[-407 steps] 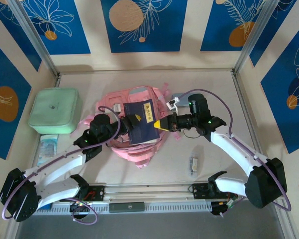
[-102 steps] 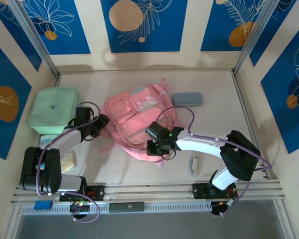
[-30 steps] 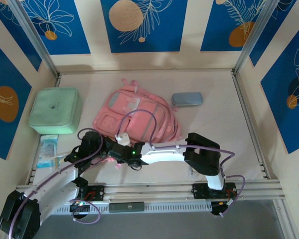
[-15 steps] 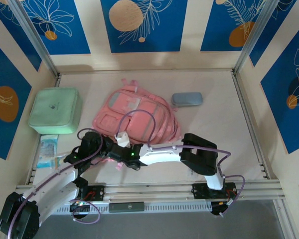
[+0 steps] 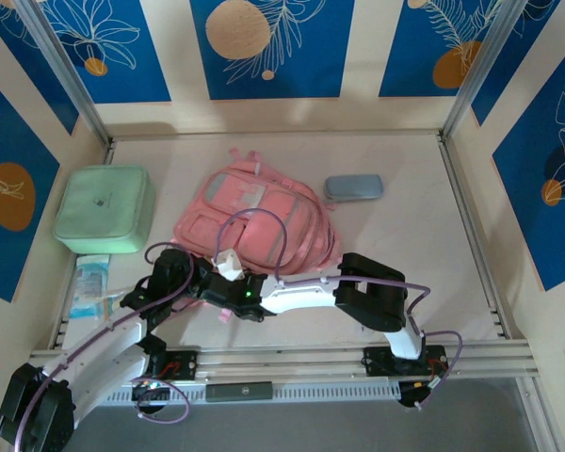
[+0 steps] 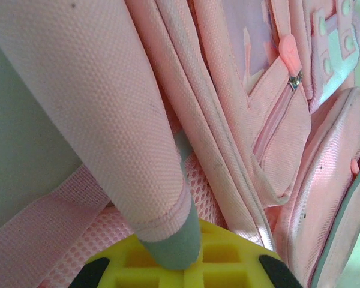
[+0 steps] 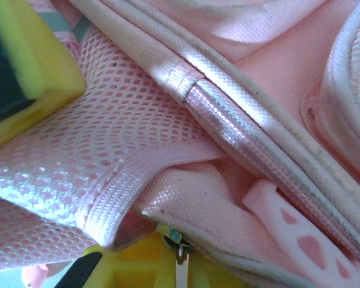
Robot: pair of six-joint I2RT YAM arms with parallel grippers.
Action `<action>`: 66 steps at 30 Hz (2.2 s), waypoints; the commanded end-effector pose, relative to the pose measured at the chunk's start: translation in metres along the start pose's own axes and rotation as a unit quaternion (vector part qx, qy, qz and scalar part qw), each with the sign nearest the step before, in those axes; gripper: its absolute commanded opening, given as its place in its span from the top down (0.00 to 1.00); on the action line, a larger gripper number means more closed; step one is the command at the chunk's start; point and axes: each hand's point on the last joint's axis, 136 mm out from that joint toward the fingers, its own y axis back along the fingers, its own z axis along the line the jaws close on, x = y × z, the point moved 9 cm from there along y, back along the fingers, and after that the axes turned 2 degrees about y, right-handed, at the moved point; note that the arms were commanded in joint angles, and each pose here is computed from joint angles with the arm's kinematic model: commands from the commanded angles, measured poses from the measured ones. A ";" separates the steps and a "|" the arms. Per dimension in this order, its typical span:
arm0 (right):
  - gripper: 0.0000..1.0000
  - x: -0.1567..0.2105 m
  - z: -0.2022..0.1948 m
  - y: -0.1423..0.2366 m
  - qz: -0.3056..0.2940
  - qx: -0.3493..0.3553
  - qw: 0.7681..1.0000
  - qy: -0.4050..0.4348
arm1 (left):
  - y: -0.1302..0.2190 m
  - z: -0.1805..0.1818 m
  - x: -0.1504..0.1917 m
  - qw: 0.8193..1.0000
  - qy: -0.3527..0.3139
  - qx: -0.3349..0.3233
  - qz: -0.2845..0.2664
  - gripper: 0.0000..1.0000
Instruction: Pack the student bag
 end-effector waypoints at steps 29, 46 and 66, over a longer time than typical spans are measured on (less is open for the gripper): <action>1.00 0.037 -0.116 0.095 0.186 -0.034 0.981 -0.041 | -0.051 -0.044 -0.094 0.999 -0.039 -0.021 0.003 1.00; 1.00 0.032 -0.119 0.067 0.208 -0.089 0.971 -0.077 | -0.015 -0.020 -0.040 0.998 -0.020 0.003 0.058 0.43; 0.82 0.031 -0.110 0.035 0.196 -0.092 0.976 -0.028 | -0.016 -0.030 0.032 0.997 -0.026 0.021 0.075 0.41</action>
